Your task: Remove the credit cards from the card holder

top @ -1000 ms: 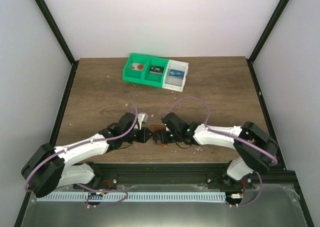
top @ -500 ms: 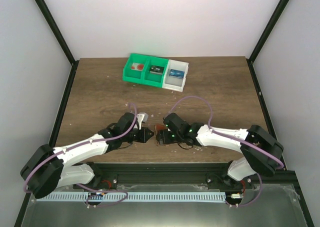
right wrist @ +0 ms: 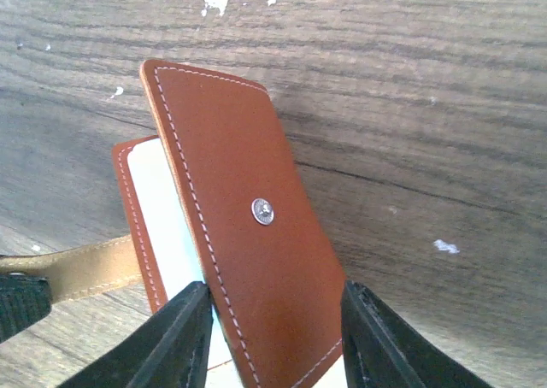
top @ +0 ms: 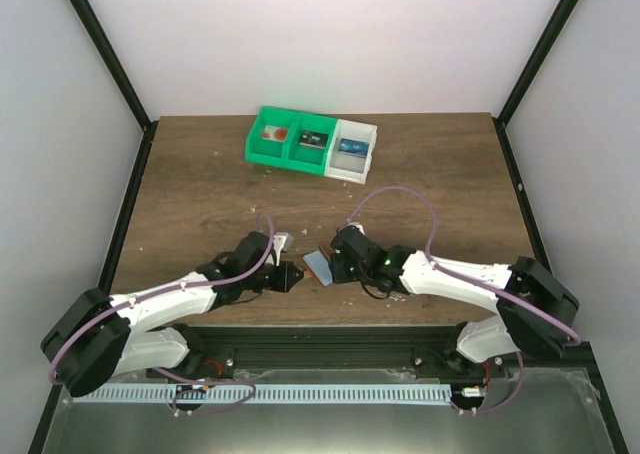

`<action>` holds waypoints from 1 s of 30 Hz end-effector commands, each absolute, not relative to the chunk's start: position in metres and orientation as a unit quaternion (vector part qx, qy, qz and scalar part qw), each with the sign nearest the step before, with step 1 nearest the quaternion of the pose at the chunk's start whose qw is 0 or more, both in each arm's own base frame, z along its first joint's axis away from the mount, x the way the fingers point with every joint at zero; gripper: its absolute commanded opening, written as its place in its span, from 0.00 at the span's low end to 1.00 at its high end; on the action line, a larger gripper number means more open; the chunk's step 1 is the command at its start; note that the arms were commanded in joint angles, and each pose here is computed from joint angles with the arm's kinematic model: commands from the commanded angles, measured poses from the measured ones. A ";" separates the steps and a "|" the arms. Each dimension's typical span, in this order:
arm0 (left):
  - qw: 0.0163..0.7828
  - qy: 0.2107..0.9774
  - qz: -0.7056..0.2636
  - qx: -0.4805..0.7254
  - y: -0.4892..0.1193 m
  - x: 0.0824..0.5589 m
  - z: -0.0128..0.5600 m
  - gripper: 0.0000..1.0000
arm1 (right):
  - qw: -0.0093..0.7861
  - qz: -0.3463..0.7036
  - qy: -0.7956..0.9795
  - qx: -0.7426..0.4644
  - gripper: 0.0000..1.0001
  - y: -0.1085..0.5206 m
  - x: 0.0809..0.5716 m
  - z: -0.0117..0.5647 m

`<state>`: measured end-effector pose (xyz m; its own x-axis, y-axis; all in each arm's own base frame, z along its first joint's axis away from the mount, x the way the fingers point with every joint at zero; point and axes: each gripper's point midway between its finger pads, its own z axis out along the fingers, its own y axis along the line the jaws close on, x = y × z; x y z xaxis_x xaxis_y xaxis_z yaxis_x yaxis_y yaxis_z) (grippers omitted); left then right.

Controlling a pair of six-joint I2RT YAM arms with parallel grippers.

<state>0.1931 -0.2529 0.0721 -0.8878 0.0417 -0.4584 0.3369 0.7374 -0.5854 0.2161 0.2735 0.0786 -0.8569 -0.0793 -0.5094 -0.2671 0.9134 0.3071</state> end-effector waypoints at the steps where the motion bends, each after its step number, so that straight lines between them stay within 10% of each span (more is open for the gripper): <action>1: 0.217 0.904 -0.352 0.112 -0.254 0.193 0.069 0.00 | 0.281 0.147 0.944 -0.092 0.39 0.261 0.225 0.079; 13: 0.221 0.922 -0.301 0.108 -0.237 0.196 0.054 0.00 | 0.229 0.160 0.959 -0.042 0.01 0.237 0.225 0.046; 30: 0.212 0.933 -0.287 0.042 -0.207 0.213 0.047 0.01 | 0.216 0.254 0.942 -0.022 0.01 0.244 0.202 0.046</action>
